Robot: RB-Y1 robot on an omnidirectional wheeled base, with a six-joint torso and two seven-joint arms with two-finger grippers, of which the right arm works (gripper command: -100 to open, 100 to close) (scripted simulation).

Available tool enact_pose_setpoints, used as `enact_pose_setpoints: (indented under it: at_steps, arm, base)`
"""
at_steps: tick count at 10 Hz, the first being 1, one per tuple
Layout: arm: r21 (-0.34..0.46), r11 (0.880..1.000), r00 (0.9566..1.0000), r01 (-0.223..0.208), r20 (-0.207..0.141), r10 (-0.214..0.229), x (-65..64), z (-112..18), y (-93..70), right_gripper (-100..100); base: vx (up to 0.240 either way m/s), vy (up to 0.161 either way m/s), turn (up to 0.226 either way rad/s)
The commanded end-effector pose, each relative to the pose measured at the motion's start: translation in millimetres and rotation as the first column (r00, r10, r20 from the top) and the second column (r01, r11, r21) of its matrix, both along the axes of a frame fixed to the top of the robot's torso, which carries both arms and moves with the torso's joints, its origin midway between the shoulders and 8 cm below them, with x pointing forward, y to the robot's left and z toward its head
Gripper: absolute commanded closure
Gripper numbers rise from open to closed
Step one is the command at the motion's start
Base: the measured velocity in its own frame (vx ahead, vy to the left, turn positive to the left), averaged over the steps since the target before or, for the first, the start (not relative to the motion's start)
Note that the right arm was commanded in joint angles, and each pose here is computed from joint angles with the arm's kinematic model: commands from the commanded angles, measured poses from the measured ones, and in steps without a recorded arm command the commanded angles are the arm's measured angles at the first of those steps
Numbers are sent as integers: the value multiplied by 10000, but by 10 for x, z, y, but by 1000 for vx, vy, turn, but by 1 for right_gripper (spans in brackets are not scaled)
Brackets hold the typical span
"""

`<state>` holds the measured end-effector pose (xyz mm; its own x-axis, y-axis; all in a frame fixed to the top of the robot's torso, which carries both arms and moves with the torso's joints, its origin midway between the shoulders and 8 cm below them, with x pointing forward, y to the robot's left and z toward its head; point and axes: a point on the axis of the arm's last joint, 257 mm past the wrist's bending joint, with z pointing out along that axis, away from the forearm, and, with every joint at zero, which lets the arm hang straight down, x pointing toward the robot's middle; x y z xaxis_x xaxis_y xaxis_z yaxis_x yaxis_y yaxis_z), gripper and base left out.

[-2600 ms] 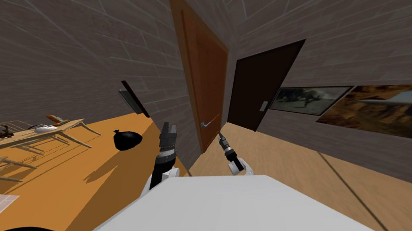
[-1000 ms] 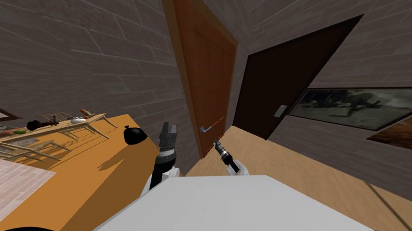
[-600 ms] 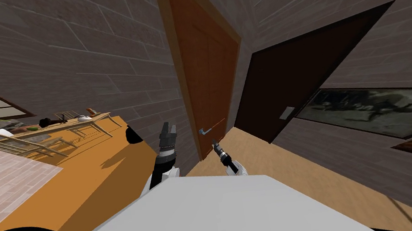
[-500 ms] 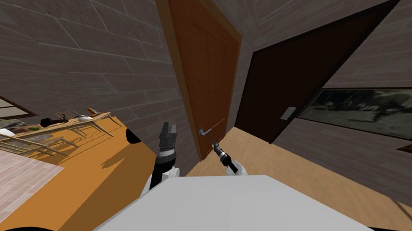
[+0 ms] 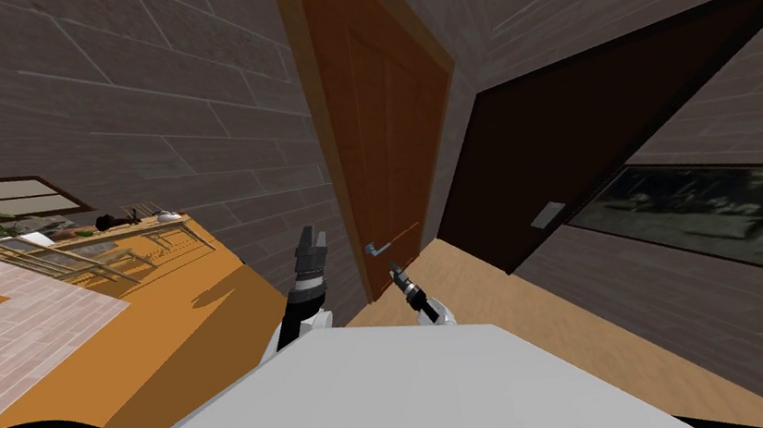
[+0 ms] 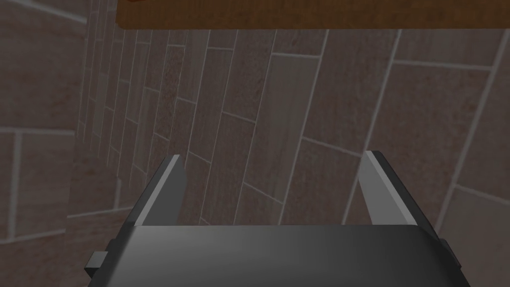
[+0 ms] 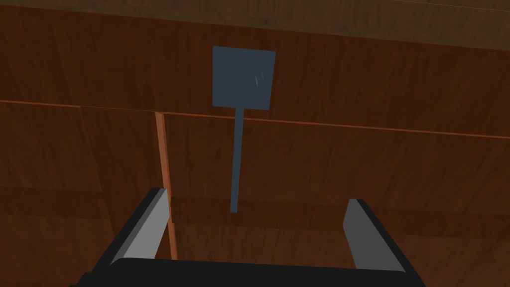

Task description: Push the door open

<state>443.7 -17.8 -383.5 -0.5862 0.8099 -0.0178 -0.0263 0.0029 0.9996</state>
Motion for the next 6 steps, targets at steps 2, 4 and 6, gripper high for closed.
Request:
enact_pose_setpoints:
  at_steps: [2, 4, 6]
  arm:
    - [7, 9999, 9998, -151, -136, 152, -29, -51, 57, -100]
    - [29, 9995, 9992, -310, -263, 311, -65, -90, 122, -100]
    - [-244, 9996, 9997, -146, -207, 141, -38, -126, -35, -100]
  base:
    - [67, -38, 32]
    - [69, -53, 54]
    - [74, 3, 28]
